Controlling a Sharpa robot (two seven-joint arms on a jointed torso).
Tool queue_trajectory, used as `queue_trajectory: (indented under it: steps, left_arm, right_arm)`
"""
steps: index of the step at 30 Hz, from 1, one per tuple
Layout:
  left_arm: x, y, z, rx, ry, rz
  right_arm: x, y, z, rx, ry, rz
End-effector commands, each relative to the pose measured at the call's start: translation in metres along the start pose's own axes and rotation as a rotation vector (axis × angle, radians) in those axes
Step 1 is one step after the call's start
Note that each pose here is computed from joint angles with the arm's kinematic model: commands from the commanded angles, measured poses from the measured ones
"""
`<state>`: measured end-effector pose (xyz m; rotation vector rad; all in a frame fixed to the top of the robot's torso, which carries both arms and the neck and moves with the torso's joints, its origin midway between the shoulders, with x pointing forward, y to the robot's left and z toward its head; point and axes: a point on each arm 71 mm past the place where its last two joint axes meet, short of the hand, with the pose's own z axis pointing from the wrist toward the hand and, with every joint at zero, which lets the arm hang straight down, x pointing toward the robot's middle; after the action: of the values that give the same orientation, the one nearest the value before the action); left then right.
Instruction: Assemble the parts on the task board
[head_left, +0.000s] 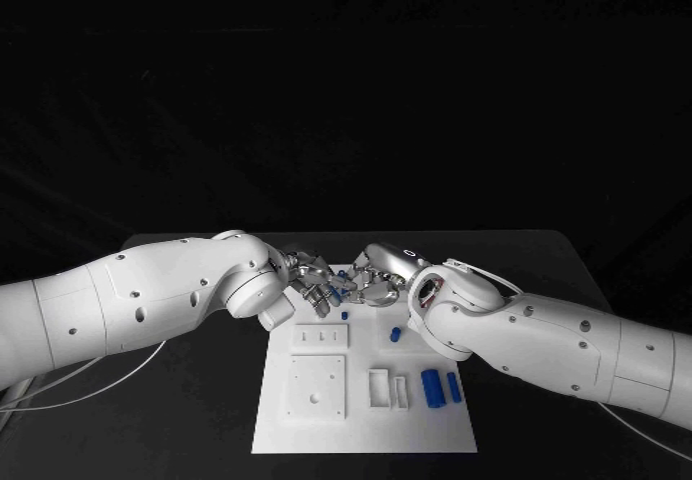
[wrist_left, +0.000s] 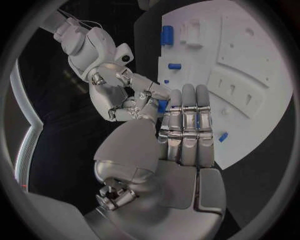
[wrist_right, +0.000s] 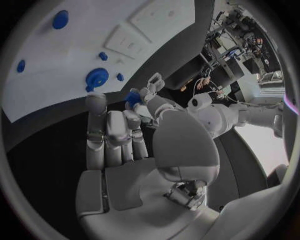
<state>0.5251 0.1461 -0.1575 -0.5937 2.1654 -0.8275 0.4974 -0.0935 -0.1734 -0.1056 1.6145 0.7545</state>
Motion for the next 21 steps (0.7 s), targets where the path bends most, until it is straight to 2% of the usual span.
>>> queue_trajectory:
  steps: [1,11,21]
  left_arm:
    - [-0.0002,-0.0004,-0.0008,0.011,0.016,0.011]
    - [-0.0001,0.0009,-0.0011,0.004,0.031,0.002]
    - [-0.0005,0.0014,-0.0011,-0.006,0.019,-0.009]
  right_arm:
    - [0.0020,-0.0046,-0.0009,0.014,0.019,-0.011]
    - [0.0026,-0.0042,-0.0011,0.012,0.019,-0.010]
    - [0.0033,-0.0027,-0.0012,0.008,0.019,-0.008]
